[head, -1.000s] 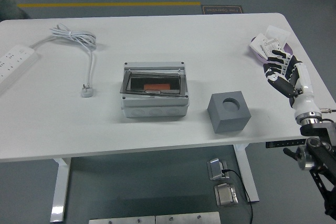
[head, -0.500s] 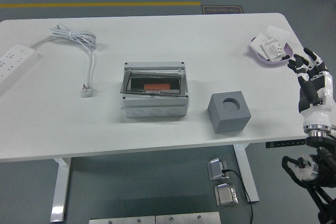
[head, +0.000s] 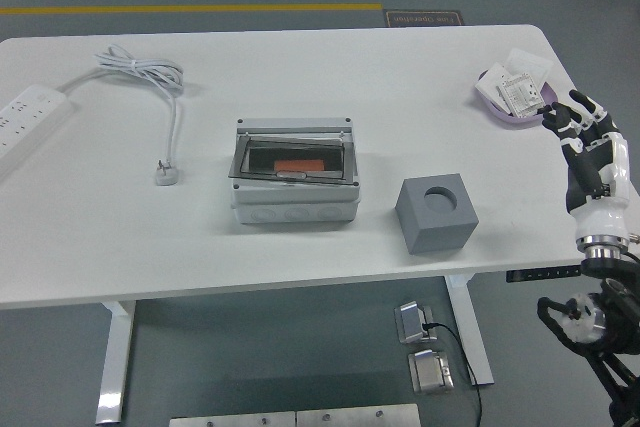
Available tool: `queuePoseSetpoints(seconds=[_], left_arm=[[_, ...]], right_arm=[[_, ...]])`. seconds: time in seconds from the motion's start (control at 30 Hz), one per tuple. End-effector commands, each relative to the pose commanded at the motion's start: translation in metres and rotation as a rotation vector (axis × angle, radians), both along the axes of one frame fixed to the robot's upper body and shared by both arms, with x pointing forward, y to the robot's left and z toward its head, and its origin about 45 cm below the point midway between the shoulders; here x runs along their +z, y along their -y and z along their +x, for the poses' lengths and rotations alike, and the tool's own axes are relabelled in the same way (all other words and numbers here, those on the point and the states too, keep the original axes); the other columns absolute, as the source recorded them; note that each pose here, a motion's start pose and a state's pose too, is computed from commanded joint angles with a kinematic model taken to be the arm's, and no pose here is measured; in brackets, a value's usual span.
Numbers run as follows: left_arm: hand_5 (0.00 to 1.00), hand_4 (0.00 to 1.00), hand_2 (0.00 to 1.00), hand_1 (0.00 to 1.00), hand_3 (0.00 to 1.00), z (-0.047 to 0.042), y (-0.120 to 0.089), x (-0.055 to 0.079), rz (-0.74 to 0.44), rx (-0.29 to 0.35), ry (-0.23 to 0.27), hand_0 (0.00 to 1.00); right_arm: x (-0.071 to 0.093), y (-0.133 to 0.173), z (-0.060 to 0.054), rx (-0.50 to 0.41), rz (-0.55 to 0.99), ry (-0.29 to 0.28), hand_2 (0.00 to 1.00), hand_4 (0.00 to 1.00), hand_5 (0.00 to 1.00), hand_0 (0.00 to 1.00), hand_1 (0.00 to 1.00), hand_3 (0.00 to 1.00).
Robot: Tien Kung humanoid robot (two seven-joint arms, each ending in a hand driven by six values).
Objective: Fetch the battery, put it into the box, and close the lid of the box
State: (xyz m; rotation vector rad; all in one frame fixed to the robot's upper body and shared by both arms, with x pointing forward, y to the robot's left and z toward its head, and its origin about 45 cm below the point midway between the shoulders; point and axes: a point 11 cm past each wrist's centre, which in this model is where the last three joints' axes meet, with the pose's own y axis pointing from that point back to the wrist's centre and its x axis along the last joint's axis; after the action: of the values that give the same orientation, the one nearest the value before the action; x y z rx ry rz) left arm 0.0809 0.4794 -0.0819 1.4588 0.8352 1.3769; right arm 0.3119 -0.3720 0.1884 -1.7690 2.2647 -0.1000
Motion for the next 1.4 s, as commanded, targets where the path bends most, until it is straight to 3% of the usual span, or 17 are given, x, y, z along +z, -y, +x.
queuePoseSetpoints(seconds=[0.33, 0.67, 1.4], left_arm=[[0.183, 0.475, 0.543, 0.688, 0.596, -0.0068, -0.001, -0.001, 0.001, 0.005, -0.012, 0.593], [0.195, 0.485, 0.544, 0.688, 0.598, -0.0051, 0.0, -0.001, -0.003, 0.008, -0.004, 0.593], [0.198, 0.49, 0.547, 0.688, 0.6, -0.0149, -0.002, -0.002, -0.001, 0.031, -0.018, 0.594]], right_arm=[[0.001, 0.001, -0.001, -0.01, -0.015, -0.001, 0.607, 0.84, 0.307, 0.69, 0.609, 0.674], [0.003, 0.003, 0.0, -0.014, -0.038, -0.004, 0.607, 0.848, 0.325, 0.684, 0.606, 0.672], [-0.007, 0.002, -0.003, -0.03, -0.038, -0.038, 0.617, 0.843, 0.329, 0.676, 0.611, 0.668]])
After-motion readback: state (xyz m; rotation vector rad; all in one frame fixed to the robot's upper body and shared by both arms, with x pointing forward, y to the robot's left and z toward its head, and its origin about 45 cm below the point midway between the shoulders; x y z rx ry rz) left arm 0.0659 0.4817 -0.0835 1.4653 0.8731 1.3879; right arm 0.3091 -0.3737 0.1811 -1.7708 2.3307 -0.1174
